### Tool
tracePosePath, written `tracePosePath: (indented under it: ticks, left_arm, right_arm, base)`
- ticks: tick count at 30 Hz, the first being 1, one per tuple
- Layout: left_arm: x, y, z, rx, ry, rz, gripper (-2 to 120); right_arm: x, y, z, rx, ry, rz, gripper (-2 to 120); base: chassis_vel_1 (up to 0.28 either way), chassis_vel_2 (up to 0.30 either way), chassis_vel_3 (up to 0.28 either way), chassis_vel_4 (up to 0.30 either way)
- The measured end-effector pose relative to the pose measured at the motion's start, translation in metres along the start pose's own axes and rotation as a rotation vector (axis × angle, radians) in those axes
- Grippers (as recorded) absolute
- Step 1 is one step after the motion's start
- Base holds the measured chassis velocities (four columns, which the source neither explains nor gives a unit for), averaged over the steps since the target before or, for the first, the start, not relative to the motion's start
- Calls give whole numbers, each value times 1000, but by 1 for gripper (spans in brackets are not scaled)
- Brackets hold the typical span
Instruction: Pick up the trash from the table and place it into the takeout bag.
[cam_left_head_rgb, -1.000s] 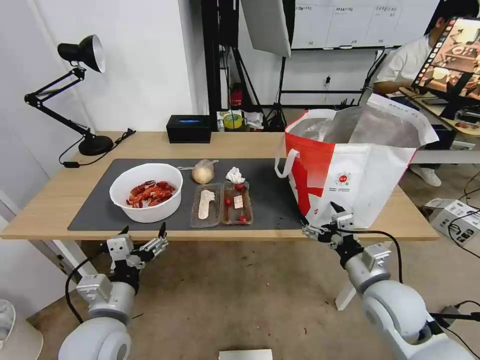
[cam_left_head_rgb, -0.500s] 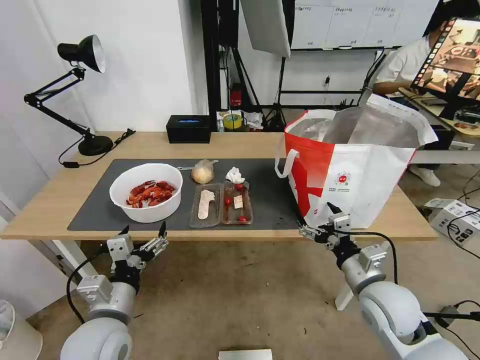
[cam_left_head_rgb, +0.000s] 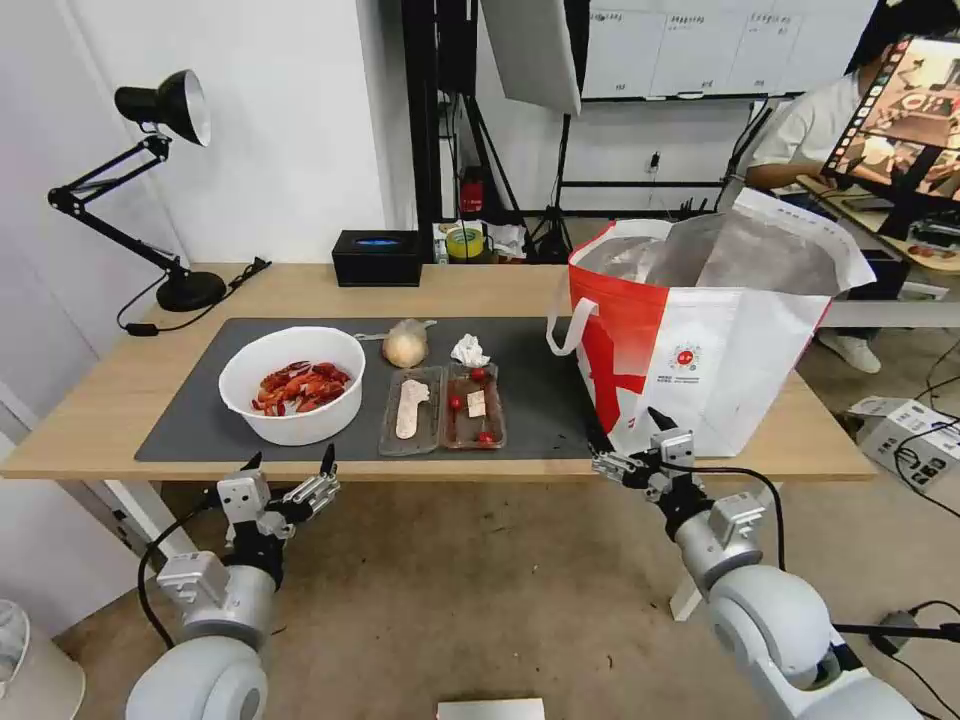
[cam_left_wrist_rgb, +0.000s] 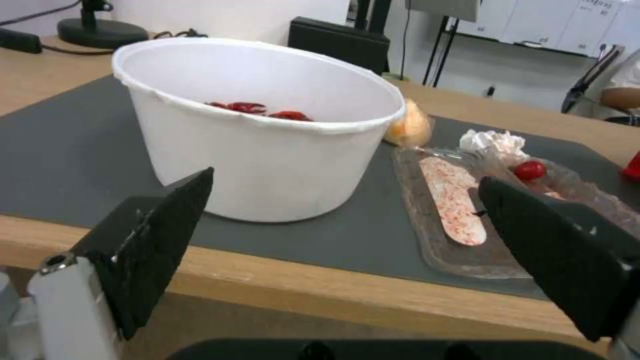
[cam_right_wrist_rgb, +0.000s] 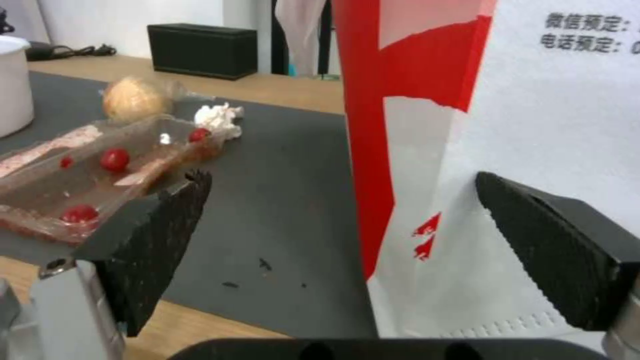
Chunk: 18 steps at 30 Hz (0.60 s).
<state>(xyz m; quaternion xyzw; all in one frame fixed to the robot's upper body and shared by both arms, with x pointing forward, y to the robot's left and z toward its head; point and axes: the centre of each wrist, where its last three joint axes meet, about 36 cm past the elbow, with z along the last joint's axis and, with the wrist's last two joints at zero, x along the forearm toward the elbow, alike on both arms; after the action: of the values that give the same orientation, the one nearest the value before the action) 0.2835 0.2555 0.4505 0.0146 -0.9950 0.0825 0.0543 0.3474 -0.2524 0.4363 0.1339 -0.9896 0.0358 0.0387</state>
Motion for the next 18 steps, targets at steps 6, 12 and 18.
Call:
tracePosePath:
  ticks: [6,12,18]
  left_arm:
    - [2,-8,-5,109,20,14,100]
    - [7,-31,-24,401,99,13,100]
    - [3,-52,-50,747,199,-2,100]
  right_arm:
    - [4,8,-5,-16,-33,-17,100]
    - [12,19,-11,-43,-61,-42,100]
    - [21,26,-14,-65,-79,-51,100]
  base:
    - [0,0,0,0]
    - [0,0,0,0]
    - [0,0,0,0]
